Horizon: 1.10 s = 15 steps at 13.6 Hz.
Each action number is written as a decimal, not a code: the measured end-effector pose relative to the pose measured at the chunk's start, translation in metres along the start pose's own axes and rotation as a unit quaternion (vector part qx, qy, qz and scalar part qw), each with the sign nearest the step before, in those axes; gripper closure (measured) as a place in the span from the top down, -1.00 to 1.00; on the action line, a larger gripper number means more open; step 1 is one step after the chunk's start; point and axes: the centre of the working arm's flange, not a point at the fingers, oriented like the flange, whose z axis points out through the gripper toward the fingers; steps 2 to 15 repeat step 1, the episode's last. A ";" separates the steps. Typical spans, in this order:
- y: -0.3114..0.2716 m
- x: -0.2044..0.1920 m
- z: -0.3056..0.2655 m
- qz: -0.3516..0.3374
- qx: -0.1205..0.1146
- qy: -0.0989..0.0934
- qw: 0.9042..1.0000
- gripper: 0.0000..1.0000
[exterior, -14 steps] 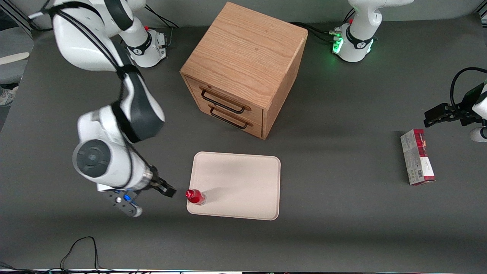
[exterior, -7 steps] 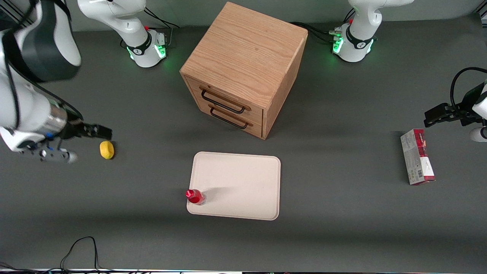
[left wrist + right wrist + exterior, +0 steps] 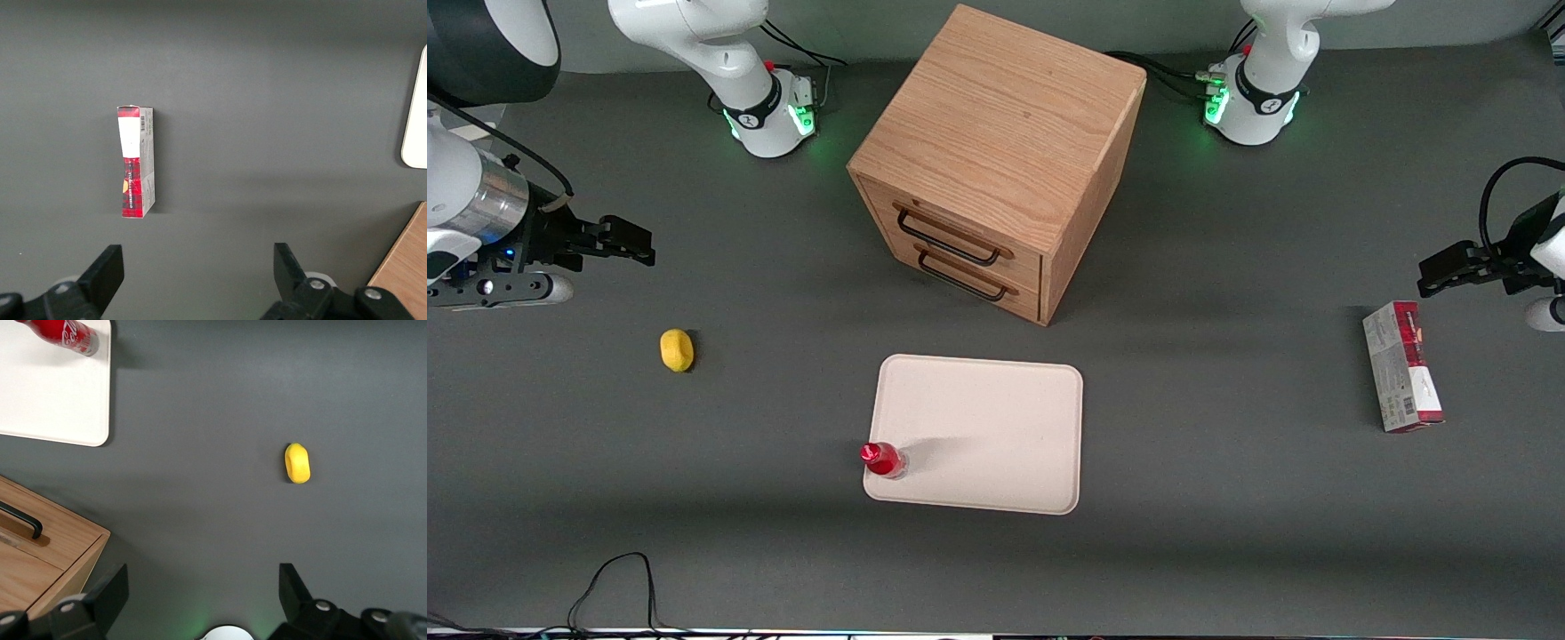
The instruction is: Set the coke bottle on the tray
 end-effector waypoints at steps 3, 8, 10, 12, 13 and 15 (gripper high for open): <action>-0.001 0.000 -0.002 -0.001 0.000 0.003 1.000 1.00; -0.001 0.000 -0.002 -0.001 0.000 0.003 1.000 1.00; -0.001 0.000 -0.002 -0.001 0.000 0.003 1.000 1.00; -0.001 0.000 -0.002 -0.001 0.000 0.003 1.000 1.00; -0.001 0.000 -0.002 -0.001 0.000 0.003 1.000 1.00; -0.001 0.000 -0.002 -0.001 0.000 0.003 1.000 1.00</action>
